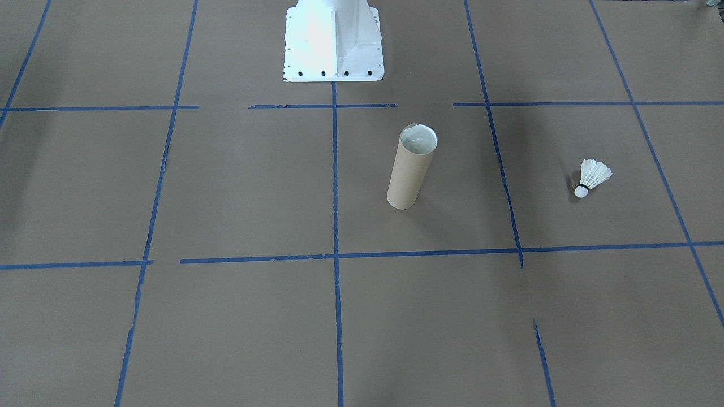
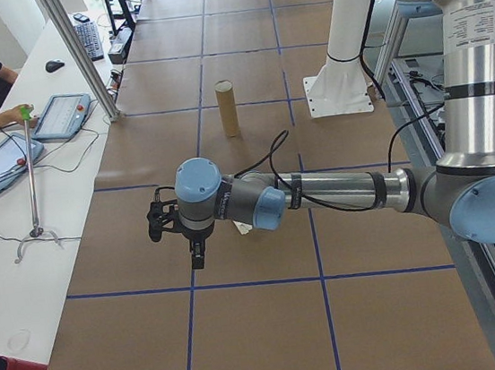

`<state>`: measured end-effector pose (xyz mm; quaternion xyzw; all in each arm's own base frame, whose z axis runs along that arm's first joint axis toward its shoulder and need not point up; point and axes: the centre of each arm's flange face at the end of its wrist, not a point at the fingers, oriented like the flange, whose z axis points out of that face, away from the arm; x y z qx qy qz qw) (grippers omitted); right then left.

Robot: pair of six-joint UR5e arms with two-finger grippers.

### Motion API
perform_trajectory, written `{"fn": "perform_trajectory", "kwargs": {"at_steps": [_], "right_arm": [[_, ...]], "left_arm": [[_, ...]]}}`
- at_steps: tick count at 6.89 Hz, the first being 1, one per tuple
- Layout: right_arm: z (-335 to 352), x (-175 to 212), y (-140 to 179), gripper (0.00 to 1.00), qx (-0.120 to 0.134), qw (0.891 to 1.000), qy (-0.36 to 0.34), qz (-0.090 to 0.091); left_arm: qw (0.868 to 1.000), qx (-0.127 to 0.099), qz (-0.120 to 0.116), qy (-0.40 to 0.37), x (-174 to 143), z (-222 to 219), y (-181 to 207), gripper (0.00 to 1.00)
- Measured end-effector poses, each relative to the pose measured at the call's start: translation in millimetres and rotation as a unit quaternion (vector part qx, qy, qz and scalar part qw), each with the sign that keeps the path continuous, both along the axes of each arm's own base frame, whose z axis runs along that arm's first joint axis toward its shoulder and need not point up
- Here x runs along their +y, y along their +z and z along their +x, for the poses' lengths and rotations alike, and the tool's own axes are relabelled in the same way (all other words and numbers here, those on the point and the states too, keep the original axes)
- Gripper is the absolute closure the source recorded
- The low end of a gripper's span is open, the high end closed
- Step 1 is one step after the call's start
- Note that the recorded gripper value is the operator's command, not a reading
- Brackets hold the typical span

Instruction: Collect badminton balls into bucket

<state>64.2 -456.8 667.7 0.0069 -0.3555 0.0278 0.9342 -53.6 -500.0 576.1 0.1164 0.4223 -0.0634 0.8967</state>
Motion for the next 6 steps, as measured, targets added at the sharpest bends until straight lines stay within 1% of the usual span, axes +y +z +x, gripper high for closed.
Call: {"fn": "perform_trajectory", "kwargs": {"at_steps": [1,2,5,6], "right_arm": [[0.0,0.0,0.0,0.00,0.000,1.000,0.000,0.000],[0.0,0.0,0.0,0.00,0.000,1.000,0.000,0.000],[0.0,0.0,0.0,0.00,0.000,1.000,0.000,0.000],[0.0,0.0,0.0,0.00,0.000,1.000,0.000,0.000]], "left_arm": [[1.000,0.010,0.007,-0.013,1.5,4.6,-7.9,0.00],[0.999,0.022,0.007,-0.027,3.6,12.5,-13.2,0.00],[0.995,0.074,-0.004,-0.067,23.8,48.6,-15.5,0.00],[0.993,0.087,-0.003,-0.075,34.7,54.2,-11.4,0.00]]}}
